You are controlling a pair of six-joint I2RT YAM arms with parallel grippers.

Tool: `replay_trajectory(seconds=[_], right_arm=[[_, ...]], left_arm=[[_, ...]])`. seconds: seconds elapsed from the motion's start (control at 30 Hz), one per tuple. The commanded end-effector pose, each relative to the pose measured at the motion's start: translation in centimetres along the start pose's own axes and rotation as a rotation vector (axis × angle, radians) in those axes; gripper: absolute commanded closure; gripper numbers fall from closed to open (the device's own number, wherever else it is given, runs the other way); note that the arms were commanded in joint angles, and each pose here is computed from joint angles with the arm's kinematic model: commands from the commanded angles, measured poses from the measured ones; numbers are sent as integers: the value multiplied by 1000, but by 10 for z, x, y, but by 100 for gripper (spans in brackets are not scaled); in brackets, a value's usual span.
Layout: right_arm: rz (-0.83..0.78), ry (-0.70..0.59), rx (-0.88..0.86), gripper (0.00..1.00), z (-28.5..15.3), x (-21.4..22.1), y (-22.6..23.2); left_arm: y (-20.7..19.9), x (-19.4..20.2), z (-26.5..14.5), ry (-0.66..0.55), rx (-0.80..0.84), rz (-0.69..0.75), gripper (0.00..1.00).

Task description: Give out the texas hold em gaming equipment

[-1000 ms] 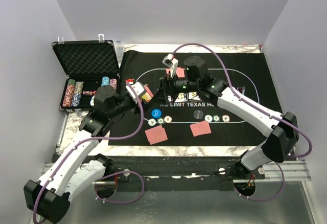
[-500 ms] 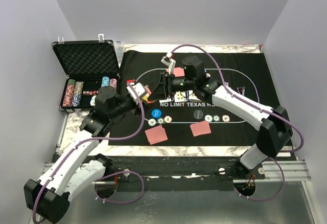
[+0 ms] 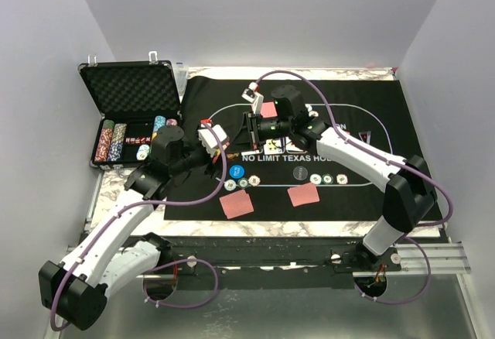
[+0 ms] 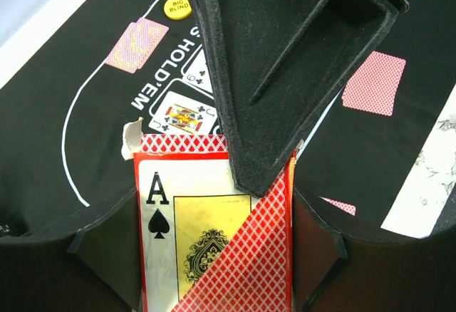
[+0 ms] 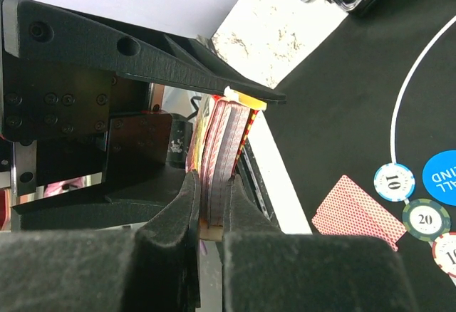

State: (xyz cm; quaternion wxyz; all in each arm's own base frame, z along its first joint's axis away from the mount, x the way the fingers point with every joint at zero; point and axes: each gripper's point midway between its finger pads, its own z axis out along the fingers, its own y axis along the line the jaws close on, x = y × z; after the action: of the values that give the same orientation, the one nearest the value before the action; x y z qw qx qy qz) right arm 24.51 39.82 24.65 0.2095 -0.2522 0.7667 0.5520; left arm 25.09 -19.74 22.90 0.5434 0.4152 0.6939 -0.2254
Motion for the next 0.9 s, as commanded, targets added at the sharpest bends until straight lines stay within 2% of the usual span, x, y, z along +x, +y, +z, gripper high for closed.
replay_trajectory(seconds=[0.0, 0.13, 0.27, 0.33, 0.47, 0.63, 0.77, 0.83, 0.87], right_arm=[[-12, 3, 33, 99, -3, -4, -15], [-9, 4, 26, 99, -2, -3, -15], [-10, -3, 34, 100, -2, -4, -16], [-9, -4, 34, 99, -3, -4, -16], [-5, -4, 38, 99, -3, -4, -17], [-6, -10, 35, 99, -4, -7, -15], [-3, -10, 35, 99, -5, -6, -15], [0, -9, 37, 99, -5, -6, -16], [0, -8, 38, 99, -5, -5, -16]], left_arm=[[4, -20, -5, -10, 1, 40, 38], [2, -20, 0, 8, 35, 36, 19], [0, -19, 3, 18, 59, 39, 16], [-2, -19, 3, 17, 71, 47, 18], [-3, -14, 5, 38, 82, 47, 28], [-1, -5, 9, 82, 84, 29, 24], [2, -3, 12, 98, 75, 30, 25], [4, -3, 12, 103, 67, 28, 33], [5, -3, 13, 102, 65, 29, 41]])
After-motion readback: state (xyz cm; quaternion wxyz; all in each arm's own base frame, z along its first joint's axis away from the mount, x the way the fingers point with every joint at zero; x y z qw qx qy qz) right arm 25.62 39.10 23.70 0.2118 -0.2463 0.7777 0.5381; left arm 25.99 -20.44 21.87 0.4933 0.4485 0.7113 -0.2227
